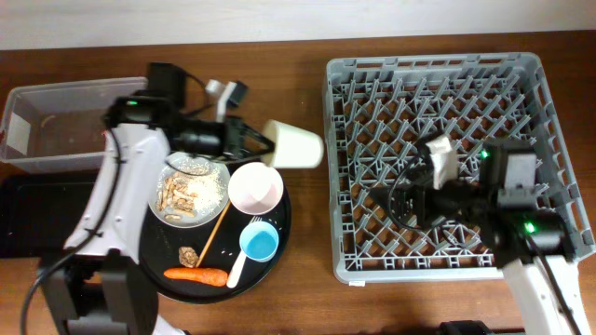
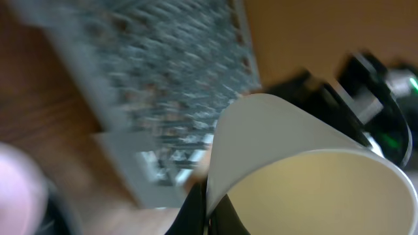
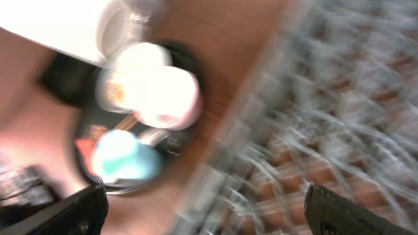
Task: Sort waste into correct bins and load items into the dishwasher rack
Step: 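Lift the white cup with the left gripper and hand it to the right gripper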
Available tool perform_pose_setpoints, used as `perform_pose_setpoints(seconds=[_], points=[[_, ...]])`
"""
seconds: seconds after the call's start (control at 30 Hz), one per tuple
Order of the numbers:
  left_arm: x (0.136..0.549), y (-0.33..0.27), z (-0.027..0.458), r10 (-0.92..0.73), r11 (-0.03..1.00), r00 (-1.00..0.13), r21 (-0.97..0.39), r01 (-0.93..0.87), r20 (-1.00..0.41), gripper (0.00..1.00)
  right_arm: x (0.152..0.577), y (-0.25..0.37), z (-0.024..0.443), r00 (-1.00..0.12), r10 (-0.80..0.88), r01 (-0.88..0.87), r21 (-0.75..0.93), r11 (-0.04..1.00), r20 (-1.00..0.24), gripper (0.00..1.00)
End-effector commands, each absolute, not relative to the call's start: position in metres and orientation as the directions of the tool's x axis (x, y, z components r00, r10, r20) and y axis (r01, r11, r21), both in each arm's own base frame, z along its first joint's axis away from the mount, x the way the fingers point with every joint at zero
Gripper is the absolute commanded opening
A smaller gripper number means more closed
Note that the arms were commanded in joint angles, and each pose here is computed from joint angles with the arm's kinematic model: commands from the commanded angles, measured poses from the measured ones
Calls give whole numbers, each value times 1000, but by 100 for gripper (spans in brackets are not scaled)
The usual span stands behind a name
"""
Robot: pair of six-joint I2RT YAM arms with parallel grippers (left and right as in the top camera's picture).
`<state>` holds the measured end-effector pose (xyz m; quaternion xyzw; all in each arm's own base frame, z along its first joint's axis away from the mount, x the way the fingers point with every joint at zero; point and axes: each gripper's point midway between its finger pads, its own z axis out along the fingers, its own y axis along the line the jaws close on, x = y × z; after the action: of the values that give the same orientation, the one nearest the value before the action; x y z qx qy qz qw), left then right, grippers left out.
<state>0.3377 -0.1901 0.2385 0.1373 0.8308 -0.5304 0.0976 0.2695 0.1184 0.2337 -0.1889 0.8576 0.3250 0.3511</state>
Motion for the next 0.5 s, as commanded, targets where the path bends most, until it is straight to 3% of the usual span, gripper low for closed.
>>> perform_pose_setpoints(seconds=[0.0,0.1,0.2,0.33,0.47], points=[[305,-239,265,250,192,-878,-867,459,-409,0,253,158,271,-597,-82,-757,527,387,-798,99],[290,-259,264,309,165,-854,-860,482,-419,0,249,168,289,-570,-39,-811,554,189,-821,99],[287,-262,264,318,162,-851,-861,482,-417,0,241,171,303,-539,-17,-840,536,83,-842,99],[282,-266,281,301,65,-854,-885,461,-423,0,241,171,303,-540,-18,-840,537,84,-842,99],[282,-267,286,295,34,-850,-884,466,-437,0,242,171,302,-541,-19,-838,538,89,-841,100]])
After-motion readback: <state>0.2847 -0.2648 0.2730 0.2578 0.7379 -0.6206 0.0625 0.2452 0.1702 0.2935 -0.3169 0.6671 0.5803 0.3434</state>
